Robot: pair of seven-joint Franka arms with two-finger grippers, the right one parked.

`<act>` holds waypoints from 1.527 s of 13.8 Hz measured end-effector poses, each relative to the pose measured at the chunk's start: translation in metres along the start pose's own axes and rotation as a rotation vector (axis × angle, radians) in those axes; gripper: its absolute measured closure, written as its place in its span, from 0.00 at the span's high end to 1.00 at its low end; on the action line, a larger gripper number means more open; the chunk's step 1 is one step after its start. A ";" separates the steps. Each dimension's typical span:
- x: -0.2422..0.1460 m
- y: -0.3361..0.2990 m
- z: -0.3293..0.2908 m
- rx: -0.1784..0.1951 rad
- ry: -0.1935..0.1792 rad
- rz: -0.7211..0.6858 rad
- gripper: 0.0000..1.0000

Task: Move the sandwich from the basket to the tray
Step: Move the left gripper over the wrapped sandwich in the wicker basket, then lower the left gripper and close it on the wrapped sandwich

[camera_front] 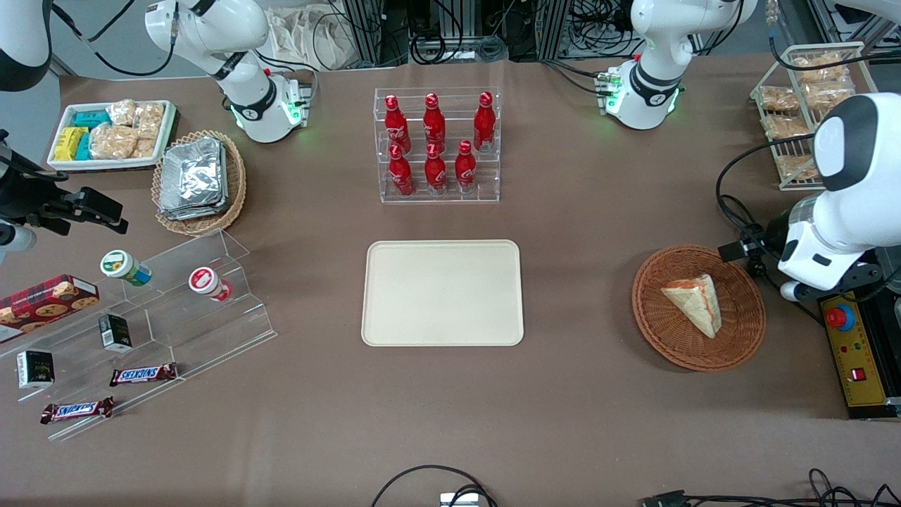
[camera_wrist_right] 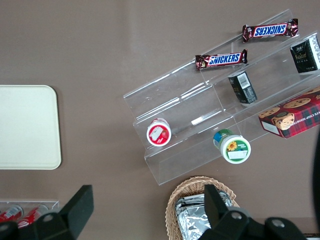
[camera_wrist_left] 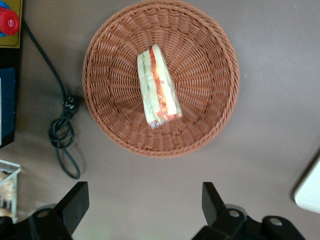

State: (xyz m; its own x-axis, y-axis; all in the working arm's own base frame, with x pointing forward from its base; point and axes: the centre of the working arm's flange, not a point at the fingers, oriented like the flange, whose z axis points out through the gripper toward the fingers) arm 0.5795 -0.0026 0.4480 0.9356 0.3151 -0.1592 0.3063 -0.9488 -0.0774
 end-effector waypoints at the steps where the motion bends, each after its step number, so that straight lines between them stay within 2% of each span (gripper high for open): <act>1: 0.000 -0.004 0.016 -0.009 0.023 -0.056 1.00; 4: 0.006 -0.025 0.070 -0.051 0.099 -0.173 1.00; 7: 0.005 -0.036 0.123 -0.084 0.143 -0.263 1.00; 13: 0.013 -0.026 0.166 -0.105 0.139 -0.368 1.00; 19: 0.019 -0.002 0.150 -0.136 0.169 -0.447 1.00; 21: 0.019 -0.001 0.153 -0.128 0.154 -0.447 1.00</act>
State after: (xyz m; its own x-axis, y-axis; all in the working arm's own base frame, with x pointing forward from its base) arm 0.5704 0.0082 0.2943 0.7196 0.6943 0.0104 0.6941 -0.7196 0.0178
